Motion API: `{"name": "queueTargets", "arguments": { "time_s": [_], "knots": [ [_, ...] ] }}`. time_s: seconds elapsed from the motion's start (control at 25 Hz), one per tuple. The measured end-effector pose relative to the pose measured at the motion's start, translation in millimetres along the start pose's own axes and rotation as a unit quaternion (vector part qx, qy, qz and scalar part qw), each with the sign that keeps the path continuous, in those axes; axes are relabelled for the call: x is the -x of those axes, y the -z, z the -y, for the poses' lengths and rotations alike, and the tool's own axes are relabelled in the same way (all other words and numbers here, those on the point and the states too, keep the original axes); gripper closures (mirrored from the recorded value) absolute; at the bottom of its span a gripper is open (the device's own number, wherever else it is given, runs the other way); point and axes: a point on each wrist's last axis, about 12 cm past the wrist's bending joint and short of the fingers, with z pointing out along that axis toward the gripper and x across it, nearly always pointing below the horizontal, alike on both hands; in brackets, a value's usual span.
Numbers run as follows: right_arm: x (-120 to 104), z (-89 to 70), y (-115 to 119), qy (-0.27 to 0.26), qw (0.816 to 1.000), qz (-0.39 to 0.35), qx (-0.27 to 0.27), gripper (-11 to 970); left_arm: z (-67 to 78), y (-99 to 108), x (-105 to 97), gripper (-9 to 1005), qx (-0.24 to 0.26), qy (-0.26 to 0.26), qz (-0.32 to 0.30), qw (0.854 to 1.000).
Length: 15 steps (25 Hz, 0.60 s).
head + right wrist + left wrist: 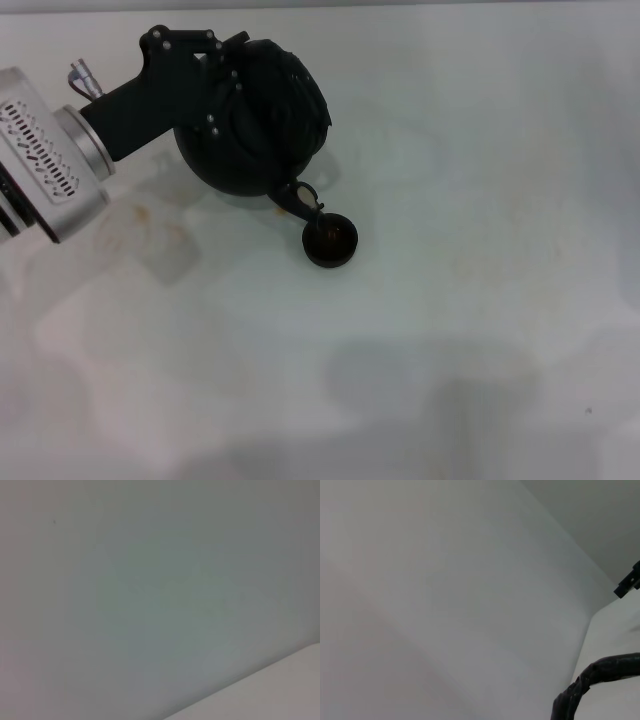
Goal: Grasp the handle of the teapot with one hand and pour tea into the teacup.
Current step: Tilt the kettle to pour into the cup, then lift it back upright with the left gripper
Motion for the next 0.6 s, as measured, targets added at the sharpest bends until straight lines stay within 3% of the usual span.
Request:
{"name": "queueTargets", "arguments": {
  "time_s": [0.6],
  "knots": [
    [0.0,0.0,0.0,0.000,1.000,0.000,0.000,133,-0.5,-0.5,0.2,893,0.001,0.000,0.000,1.000]
  ]
}}
